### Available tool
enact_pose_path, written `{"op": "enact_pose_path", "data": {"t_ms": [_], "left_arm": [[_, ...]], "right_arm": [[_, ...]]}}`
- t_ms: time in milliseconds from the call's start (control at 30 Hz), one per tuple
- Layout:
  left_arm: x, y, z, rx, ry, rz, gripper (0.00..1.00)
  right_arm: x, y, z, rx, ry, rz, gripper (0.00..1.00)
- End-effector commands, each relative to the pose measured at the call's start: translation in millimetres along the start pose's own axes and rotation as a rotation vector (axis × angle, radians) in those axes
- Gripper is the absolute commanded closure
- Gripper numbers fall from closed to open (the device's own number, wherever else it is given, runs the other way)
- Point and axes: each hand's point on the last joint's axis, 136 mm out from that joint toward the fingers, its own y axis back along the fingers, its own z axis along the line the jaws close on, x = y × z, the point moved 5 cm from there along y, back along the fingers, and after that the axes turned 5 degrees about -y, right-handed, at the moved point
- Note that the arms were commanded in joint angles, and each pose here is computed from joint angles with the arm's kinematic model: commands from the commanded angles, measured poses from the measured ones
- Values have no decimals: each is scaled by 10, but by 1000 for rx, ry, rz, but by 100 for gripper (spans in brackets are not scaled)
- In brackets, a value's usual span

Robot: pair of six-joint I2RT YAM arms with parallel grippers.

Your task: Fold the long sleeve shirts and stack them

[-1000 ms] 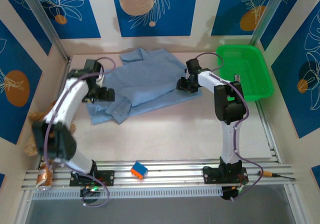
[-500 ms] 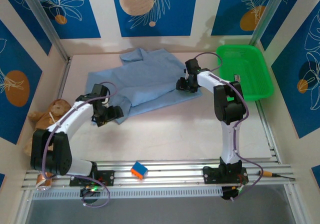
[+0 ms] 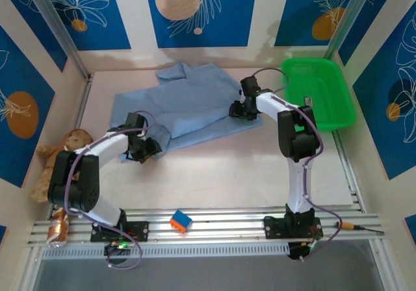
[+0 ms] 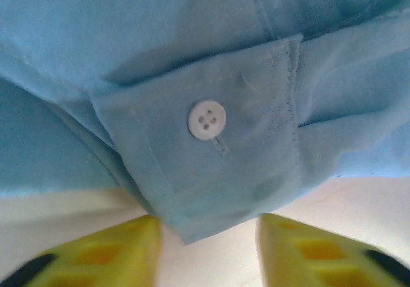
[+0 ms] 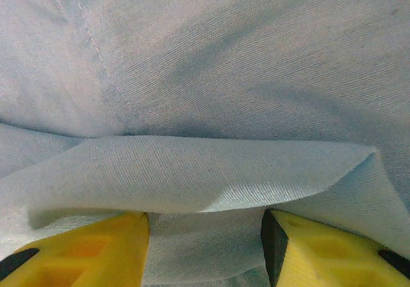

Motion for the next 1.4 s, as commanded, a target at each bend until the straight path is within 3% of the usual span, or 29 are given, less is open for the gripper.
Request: {"op": "enact_pose_path", "data": {"t_ms": [0, 100, 167, 433, 633, 867, 1100, 1367], "left_arm": [[-50, -25, -45, 20, -9, -29, 74], [-82, 119, -79, 19, -39, -62, 96], [-64, 278, -106, 18, -77, -75, 100], [-54, 1024, -112, -57, -256, -170, 100], [-253, 1269, -50, -145, -375, -205, 100], [-452, 1011, 63, -243, -483, -132, 100], [-525, 794, 153, -282, -527, -168, 100], [-561, 495, 351, -390, -535, -56, 100]], "right_arm": [[154, 42, -26, 34, 12, 51, 48], [158, 95, -13, 42, 21, 39, 48], [178, 137, -1, 40, 31, 33, 48], [267, 228, -84, 153, 37, 27, 49], [389, 200, -294, 293, 11, 40, 49], [434, 187, -367, 306, -5, 47, 49], [475, 161, -340, 276, 0, 62, 49], [523, 194, -343, 274, -4, 69, 49]]}}
